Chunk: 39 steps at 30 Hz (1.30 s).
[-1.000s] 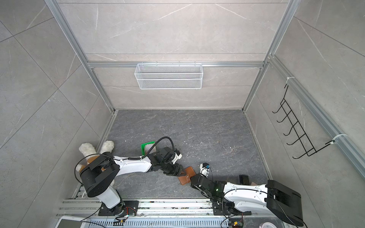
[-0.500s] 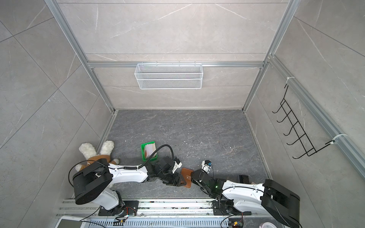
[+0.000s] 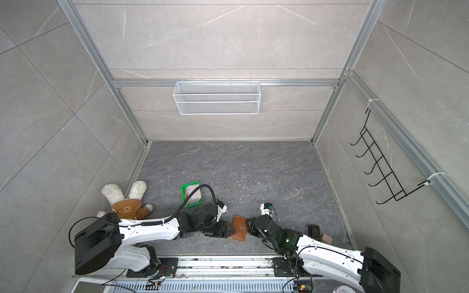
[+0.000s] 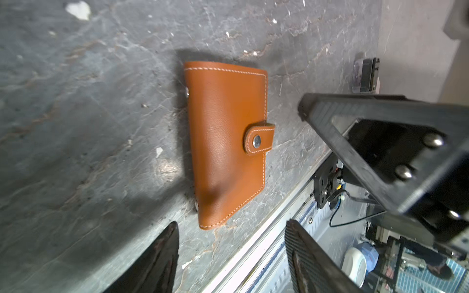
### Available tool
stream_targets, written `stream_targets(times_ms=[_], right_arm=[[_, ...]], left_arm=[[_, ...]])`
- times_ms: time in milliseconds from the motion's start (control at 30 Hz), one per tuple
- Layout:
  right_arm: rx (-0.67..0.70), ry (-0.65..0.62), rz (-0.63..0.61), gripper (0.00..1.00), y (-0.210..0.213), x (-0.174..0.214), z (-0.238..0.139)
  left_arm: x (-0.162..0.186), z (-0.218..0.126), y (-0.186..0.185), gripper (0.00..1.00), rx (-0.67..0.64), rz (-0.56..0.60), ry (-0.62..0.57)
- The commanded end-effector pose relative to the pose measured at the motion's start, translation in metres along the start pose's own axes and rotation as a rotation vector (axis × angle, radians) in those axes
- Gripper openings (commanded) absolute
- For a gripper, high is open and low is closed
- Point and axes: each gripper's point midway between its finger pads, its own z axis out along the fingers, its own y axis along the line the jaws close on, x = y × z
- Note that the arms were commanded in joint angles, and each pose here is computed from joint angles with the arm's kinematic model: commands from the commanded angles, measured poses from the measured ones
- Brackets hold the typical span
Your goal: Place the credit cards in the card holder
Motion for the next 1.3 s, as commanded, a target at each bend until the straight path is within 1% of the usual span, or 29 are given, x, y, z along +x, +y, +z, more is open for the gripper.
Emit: stream_targets(times_ms=[0, 133, 333, 433, 600, 767, 867, 933, 1000, 1067, 1167, 1267], right_arm=[[0.041, 0.076, -0.064, 0.37, -0.005, 0.01, -0.008], [0.022, 0.131, -0.062, 0.37, 0.0, 0.019, -0.006], [0.046, 0.182, -0.082, 0.34, 0.001, 0.028, 0.006], [0.037, 0.185, -0.074, 0.33, 0.004, 0.029, 0.011], [0.037, 0.196, -0.085, 0.33, 0.001, 0.032, 0.009], [0.065, 0.205, -0.058, 0.3, -0.003, 0.032, 0.005], [0.055, 0.187, -0.052, 0.31, -0.003, 0.029, 0.002], [0.054, 0.15, -0.073, 0.31, -0.005, 0.023, -0.003], [0.054, 0.115, -0.099, 0.31, -0.006, 0.015, -0.009], [0.047, 0.097, -0.132, 0.31, -0.002, 0.01, -0.016], [0.021, 0.093, -0.132, 0.31, 0.002, 0.008, -0.02], [0.019, 0.086, -0.104, 0.32, 0.0, 0.009, -0.021]], left_arm=[[-0.01, 0.0, 0.004, 0.67, -0.007, -0.046, -0.039], [-0.017, 0.001, 0.005, 0.67, 0.015, -0.073, -0.045], [-0.021, 0.002, 0.007, 0.64, 0.028, -0.072, -0.035], [-0.02, 0.002, 0.008, 0.64, 0.022, -0.06, -0.028], [-0.022, -0.003, 0.013, 0.64, 0.0, -0.035, -0.064], [-0.025, -0.001, 0.006, 0.64, 0.017, -0.062, -0.057], [-0.025, -0.003, 0.004, 0.64, 0.003, -0.059, -0.067], [-0.025, -0.008, 0.007, 0.64, -0.025, -0.039, -0.091], [-0.023, -0.015, 0.007, 0.64, -0.028, -0.014, -0.125], [-0.022, -0.018, 0.007, 0.64, -0.024, -0.014, -0.142], [-0.021, -0.018, 0.003, 0.66, -0.013, 0.005, -0.14], [-0.018, -0.017, -0.004, 0.68, -0.012, 0.044, -0.142]])
